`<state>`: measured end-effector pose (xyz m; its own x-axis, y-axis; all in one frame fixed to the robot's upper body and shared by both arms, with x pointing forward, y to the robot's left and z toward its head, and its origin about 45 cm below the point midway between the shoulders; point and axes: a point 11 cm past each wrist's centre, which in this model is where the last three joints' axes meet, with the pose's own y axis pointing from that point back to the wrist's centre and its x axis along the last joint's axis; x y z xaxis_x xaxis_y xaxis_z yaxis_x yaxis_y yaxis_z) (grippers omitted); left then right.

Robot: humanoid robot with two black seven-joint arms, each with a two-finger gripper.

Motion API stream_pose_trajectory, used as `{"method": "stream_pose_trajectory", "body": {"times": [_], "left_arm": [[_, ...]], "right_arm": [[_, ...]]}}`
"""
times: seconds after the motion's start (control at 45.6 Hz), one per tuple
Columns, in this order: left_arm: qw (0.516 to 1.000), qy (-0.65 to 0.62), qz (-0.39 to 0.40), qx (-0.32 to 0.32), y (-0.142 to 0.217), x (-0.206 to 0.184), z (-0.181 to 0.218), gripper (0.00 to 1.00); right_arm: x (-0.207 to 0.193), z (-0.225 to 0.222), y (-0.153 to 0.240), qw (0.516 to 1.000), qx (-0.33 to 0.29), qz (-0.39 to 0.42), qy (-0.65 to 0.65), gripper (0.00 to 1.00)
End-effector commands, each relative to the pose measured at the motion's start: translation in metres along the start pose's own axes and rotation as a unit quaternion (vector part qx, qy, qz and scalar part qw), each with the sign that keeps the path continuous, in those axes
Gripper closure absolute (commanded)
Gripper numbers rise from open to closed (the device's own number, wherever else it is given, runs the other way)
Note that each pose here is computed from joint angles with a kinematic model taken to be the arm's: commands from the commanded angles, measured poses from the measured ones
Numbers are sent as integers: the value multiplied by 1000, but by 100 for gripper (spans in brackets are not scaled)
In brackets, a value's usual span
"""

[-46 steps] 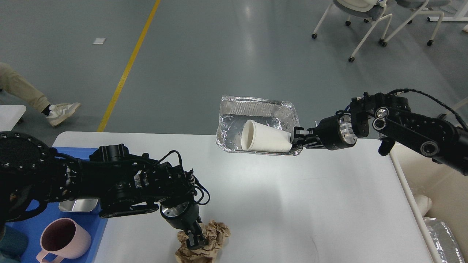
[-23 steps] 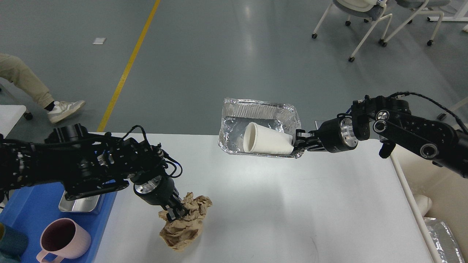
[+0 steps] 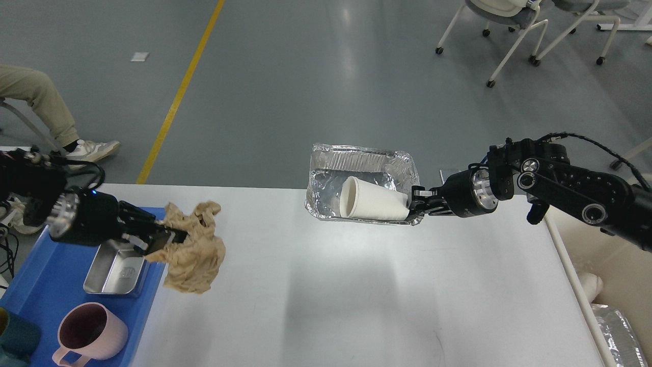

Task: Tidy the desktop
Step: 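Lift the brown paper and carry it over the foil tray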

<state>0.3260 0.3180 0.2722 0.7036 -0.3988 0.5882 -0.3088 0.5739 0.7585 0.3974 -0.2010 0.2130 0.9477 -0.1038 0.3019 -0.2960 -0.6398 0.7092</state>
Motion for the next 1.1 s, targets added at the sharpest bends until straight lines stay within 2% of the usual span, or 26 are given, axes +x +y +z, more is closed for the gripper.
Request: {"method": "stream_pose_trajectory", "body": {"times": [0.0,0.154,0.263,0.461,0.746,0.921,1.075], "left_arm": [[995,46,91,0,40,31,-4,99],[985,39,166,-10,67,77,3,98],[982,27,186,-6,81,101,7,98],[984,-6,178,-23,67,163,30,98],[987,-67,141,-46,16,231,80,96],[987,-107,106,-49,-29,252,112,96],[988,-130,70,-47,-72,253,131,95]], "right_arm": [[-1,0,-1,1000,0,-1,1,100],[1,-3,0,1000,1,0,4,100],[2,-5,2,1000,2,0,7,100],[3,-8,3,1000,5,0,9,100],[4,-9,4,1000,8,3,9,100],[6,-12,5,1000,12,5,11,100],[6,-15,4,1000,15,4,14,100]]}}
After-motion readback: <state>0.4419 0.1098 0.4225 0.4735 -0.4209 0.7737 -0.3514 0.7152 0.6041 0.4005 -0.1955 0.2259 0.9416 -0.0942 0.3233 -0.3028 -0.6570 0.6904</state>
